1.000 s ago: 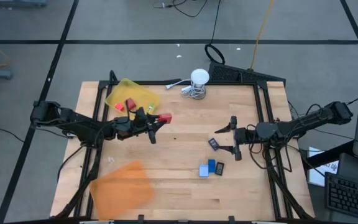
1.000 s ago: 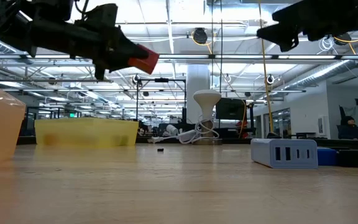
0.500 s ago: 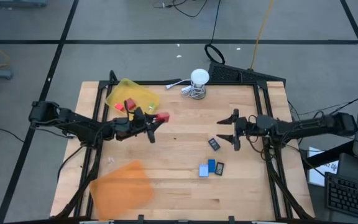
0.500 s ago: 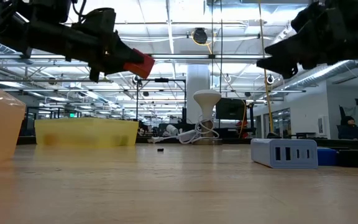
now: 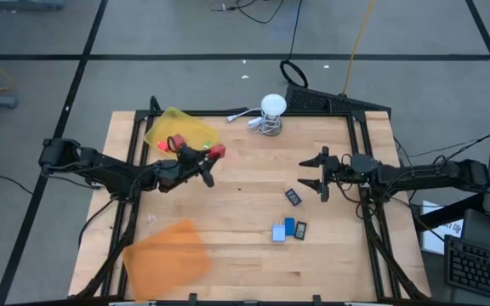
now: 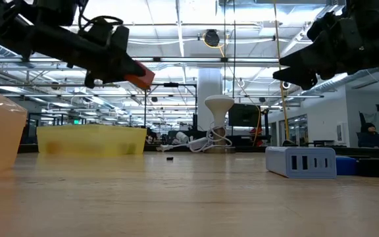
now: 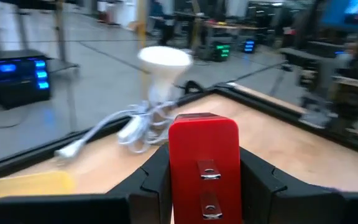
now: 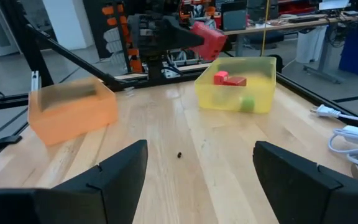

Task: Pick & Place Office items
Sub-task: Put the red charger adapter into the yellow bin

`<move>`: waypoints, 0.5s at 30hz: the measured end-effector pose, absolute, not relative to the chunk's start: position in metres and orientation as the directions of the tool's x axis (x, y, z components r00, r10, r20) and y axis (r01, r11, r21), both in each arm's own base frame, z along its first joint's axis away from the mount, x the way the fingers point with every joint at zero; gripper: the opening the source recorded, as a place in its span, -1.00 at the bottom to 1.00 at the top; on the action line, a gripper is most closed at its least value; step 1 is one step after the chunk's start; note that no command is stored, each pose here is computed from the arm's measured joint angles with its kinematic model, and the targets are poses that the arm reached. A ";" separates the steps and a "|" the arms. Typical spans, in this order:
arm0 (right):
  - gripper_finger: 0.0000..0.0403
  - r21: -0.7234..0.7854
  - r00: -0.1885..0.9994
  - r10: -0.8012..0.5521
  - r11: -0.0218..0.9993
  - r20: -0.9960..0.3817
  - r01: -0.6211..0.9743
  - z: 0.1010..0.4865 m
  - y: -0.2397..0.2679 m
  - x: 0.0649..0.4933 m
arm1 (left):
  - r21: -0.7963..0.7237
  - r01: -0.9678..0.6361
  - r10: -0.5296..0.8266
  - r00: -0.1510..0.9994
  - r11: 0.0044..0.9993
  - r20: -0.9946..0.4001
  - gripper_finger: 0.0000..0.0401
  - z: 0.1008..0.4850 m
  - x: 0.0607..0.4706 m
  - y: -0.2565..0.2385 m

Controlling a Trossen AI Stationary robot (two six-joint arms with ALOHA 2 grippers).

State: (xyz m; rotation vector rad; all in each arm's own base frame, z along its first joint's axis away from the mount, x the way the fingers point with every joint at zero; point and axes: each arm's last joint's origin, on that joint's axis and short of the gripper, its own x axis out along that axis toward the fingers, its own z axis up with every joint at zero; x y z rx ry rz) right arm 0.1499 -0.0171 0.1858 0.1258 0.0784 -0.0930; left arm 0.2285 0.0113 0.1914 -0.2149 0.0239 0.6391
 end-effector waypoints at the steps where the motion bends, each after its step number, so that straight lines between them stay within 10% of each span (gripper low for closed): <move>1: 0.38 0.122 0.993 -0.088 0.988 -0.084 0.097 0.186 -0.017 0.150 | -0.194 -0.618 0.613 0.785 0.762 -0.091 -0.39 0.192 0.227 0.013; 15: 0.38 0.122 0.992 -0.090 0.987 -0.089 0.101 0.185 -0.017 0.150 | -0.230 -0.892 0.878 0.435 0.390 -0.197 -0.40 0.186 0.196 0.029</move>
